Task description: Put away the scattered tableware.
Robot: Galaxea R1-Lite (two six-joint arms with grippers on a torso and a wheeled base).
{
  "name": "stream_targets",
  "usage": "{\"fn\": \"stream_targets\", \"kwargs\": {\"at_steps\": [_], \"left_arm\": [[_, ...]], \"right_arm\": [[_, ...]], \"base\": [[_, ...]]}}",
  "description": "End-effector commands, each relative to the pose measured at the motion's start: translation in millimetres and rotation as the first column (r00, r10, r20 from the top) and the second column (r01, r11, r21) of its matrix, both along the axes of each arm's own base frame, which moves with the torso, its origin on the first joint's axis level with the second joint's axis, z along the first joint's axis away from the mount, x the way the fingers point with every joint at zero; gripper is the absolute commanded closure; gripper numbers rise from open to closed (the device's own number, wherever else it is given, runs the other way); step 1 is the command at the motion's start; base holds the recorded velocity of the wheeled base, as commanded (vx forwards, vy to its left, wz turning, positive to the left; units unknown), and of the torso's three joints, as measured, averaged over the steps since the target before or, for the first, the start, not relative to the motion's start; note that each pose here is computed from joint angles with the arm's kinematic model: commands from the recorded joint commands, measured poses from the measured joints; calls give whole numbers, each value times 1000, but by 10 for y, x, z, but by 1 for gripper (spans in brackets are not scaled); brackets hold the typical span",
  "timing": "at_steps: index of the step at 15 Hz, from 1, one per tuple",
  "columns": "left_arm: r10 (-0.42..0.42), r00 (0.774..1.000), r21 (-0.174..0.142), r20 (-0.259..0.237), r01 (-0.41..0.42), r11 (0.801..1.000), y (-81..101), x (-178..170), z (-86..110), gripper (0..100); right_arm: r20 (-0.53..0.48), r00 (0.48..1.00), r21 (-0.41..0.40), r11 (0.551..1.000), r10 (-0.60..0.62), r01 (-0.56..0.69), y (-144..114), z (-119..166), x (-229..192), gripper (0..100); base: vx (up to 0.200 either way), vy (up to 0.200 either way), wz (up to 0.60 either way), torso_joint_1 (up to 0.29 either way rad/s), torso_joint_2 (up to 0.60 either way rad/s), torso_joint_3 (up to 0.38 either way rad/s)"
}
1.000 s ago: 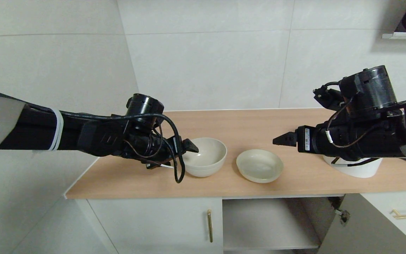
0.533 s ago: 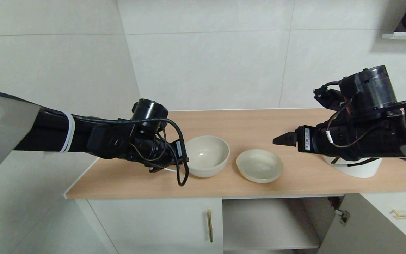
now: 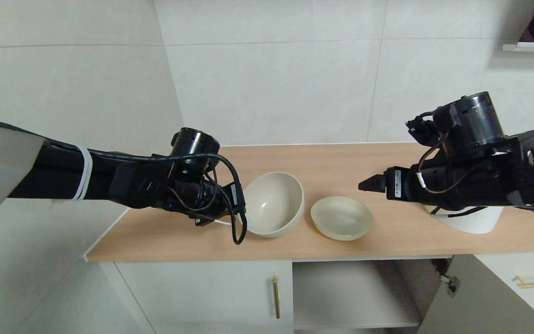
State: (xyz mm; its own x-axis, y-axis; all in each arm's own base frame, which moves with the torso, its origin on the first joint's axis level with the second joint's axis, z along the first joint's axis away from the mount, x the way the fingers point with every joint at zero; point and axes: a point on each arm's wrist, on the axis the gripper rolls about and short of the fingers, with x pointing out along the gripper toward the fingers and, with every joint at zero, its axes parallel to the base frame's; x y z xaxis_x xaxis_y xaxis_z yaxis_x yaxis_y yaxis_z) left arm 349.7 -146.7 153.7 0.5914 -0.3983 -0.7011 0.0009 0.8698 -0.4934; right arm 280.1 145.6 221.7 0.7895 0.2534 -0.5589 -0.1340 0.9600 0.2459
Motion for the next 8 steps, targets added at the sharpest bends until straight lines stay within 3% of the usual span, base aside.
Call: {"fn": "stream_targets", "kwargs": {"at_steps": [1,5,8], "left_arm": [[-4,1000,-12,22,4,1000,24,-72,113,100],[-37,999,-42,40,38,998,58,-191,238,100],[-40,998,-46,43,42,998,62,-204,256,100]], "right_arm": [[-52,996,-81,995,-71,67,107,-313,265,0],[-95,989,-146,985,-111,96,155,-575,413,0],[-115,982,-200,972,-150,125,219,-782,544,0]], "base": [[0,0,0,0,0,0],[0,0,0,0,0,0],[0,0,0,0,0,0]]}}
